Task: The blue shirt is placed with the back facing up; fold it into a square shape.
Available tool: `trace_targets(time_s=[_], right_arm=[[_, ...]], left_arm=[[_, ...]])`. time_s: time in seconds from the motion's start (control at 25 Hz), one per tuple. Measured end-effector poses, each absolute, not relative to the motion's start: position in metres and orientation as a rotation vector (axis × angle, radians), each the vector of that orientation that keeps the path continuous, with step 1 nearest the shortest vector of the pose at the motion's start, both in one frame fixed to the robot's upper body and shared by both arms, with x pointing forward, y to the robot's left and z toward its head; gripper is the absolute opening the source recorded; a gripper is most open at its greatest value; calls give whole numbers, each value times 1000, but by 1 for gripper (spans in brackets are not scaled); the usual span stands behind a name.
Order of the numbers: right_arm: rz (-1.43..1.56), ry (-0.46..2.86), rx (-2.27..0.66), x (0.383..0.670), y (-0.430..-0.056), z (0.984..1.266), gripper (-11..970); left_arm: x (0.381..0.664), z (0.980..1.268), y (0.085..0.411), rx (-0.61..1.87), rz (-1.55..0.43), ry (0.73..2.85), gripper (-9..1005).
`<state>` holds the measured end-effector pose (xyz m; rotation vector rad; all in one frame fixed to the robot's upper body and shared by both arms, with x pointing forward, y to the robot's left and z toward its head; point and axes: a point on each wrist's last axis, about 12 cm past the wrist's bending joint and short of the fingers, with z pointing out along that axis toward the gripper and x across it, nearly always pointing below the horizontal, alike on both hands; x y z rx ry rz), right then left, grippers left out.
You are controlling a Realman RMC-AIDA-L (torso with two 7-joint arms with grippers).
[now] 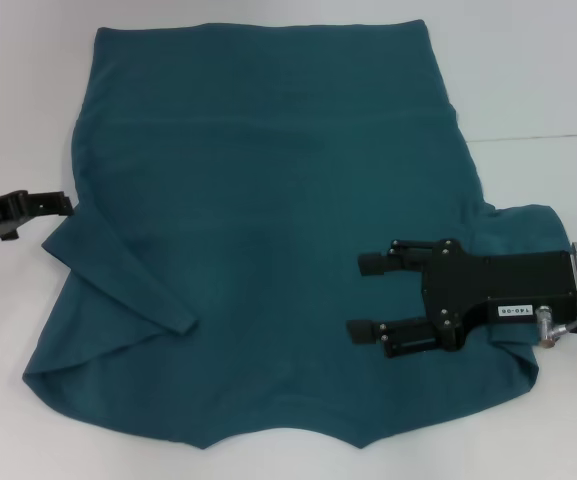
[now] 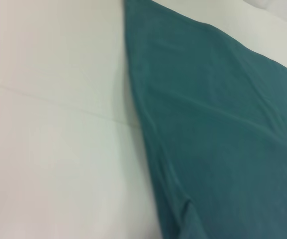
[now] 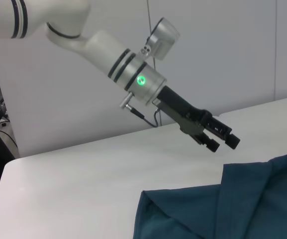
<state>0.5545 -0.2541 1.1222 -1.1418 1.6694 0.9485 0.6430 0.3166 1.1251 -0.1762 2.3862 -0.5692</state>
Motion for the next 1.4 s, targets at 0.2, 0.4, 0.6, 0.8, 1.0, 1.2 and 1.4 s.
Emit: trace_targets(time_s=[0.2, 0.4, 0.6, 0.8, 1.0, 1.2, 1.4], right_arm=[[951, 1662, -1140, 555, -253, 1123, 912], [959, 1658, -1140, 556, -251, 1123, 913], [960, 1653, -1149, 557, -249, 1123, 914], [961, 1651, -1151, 557, -249, 1122, 913], [965, 1650, -1150, 556, -248, 1121, 912], [967, 1652, -1143, 555, -249, 1118, 912], [967, 1655, -1138, 554, -251, 1118, 912]], left_arm=[[642, 1107, 316, -235, -537, 2387, 938], [642, 1095, 308, -254, -544, 2406, 937], [643, 1093, 298, -228, -561, 2421, 937], [646, 1093, 289, -196, -564, 2431, 937], [649, 1094, 283, -169, -569, 2433, 938], [648, 1093, 276, -105, -580, 2419, 911], [649, 1095, 271, -69, -579, 2422, 812]])
